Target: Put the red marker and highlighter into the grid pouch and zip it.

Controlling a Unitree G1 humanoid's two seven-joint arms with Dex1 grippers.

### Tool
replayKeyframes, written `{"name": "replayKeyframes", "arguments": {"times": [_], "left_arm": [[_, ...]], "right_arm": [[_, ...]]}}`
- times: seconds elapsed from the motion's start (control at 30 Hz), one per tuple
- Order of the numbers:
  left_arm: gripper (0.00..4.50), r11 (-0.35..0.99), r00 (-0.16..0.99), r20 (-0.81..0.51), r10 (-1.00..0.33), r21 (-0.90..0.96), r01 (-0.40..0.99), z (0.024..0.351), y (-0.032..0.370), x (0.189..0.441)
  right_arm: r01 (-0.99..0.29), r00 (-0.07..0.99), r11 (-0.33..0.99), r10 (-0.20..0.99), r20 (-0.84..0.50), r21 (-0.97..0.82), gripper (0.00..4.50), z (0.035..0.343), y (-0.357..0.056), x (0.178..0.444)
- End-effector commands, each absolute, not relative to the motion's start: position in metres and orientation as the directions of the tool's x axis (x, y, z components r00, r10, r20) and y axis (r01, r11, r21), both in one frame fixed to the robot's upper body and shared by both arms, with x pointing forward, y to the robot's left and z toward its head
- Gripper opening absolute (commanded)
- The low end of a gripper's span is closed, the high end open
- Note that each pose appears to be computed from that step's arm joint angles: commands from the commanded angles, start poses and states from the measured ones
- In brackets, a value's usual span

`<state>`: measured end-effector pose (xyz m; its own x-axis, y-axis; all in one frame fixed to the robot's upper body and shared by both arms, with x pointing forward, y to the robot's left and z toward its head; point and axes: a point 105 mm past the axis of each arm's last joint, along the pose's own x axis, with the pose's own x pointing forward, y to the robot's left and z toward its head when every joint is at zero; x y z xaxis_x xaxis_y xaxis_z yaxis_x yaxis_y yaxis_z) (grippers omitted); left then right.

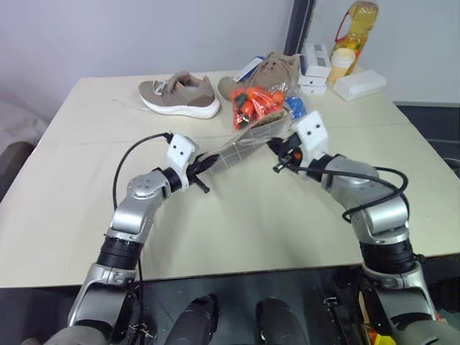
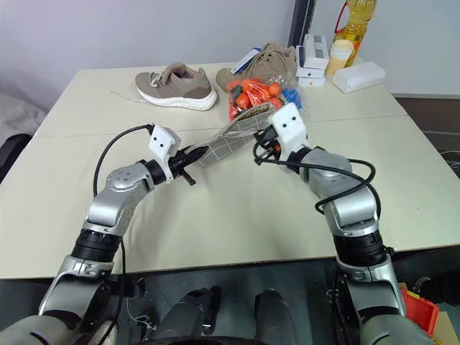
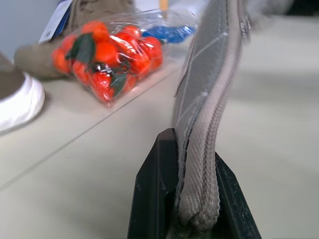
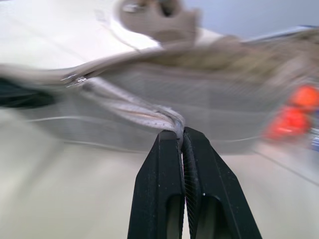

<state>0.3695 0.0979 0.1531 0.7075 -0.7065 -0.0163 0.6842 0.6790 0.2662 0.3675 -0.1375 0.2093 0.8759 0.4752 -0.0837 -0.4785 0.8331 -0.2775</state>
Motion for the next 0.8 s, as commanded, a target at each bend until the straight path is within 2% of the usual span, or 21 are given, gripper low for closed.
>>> {"name": "replayKeyframes", "arguments": {"times": [0.03, 0.27, 0.3, 0.4, 0.5, 0.57, 0.6, 0.67, 0.8], "left_arm": [[0.00, 0.673, 0.730, -0.069, -0.680, 0.336, 0.659, 0.141, 0.111, 0.370], [0.00, 0.635, 0.716, -0.093, -0.692, 0.395, 0.664, 0.136, 0.109, 0.367], [0.00, 0.632, 0.715, -0.097, -0.692, 0.396, 0.666, 0.135, 0.109, 0.367], [0.00, 0.626, 0.687, -0.100, -0.720, 0.334, 0.705, 0.131, 0.108, 0.361], [1.07, 0.638, 0.678, -0.109, -0.727, 0.258, 0.726, 0.127, 0.112, 0.355], [2.16, 0.667, 0.698, -0.113, -0.707, 0.223, 0.711, 0.124, 0.121, 0.351], [2.54, 0.693, 0.721, -0.117, -0.683, 0.205, 0.691, 0.121, 0.128, 0.349], [3.53, 0.733, 0.750, -0.132, -0.648, 0.161, 0.661, 0.114, 0.141, 0.343], [3.53, 0.812, 0.809, -0.154, -0.566, 0.062, 0.580, 0.099, 0.166, 0.327]], "right_arm": [[-0.317, 0.943, 0.898, 0.333, 0.000, -0.307, 0.05, 0.236, -0.183, 0.374], [-0.191, 0.980, 0.931, 0.197, -0.013, -0.312, 0.05, 0.237, -0.230, 0.375], [-0.190, 0.981, 0.930, 0.194, -0.019, -0.313, 0.05, 0.236, -0.231, 0.375], [-0.304, 0.953, 0.910, 0.293, -0.083, -0.283, 0.05, 0.222, -0.216, 0.368], [-0.437, 0.899, 0.862, 0.406, -0.167, -0.258, 1.00, 0.201, -0.200, 0.355], [-0.500, 0.864, 0.819, 0.449, -0.229, -0.282, 2.13, 0.183, -0.194, 0.344], [-0.523, 0.849, 0.801, 0.463, -0.253, -0.290, 2.50, 0.176, -0.193, 0.339], [-0.559, 0.825, 0.777, 0.490, -0.281, -0.288, 3.54, 0.164, -0.192, 0.330], [-0.617, 0.782, 0.741, 0.535, -0.320, -0.266, 3.54, 0.146, -0.194, 0.313]]}}
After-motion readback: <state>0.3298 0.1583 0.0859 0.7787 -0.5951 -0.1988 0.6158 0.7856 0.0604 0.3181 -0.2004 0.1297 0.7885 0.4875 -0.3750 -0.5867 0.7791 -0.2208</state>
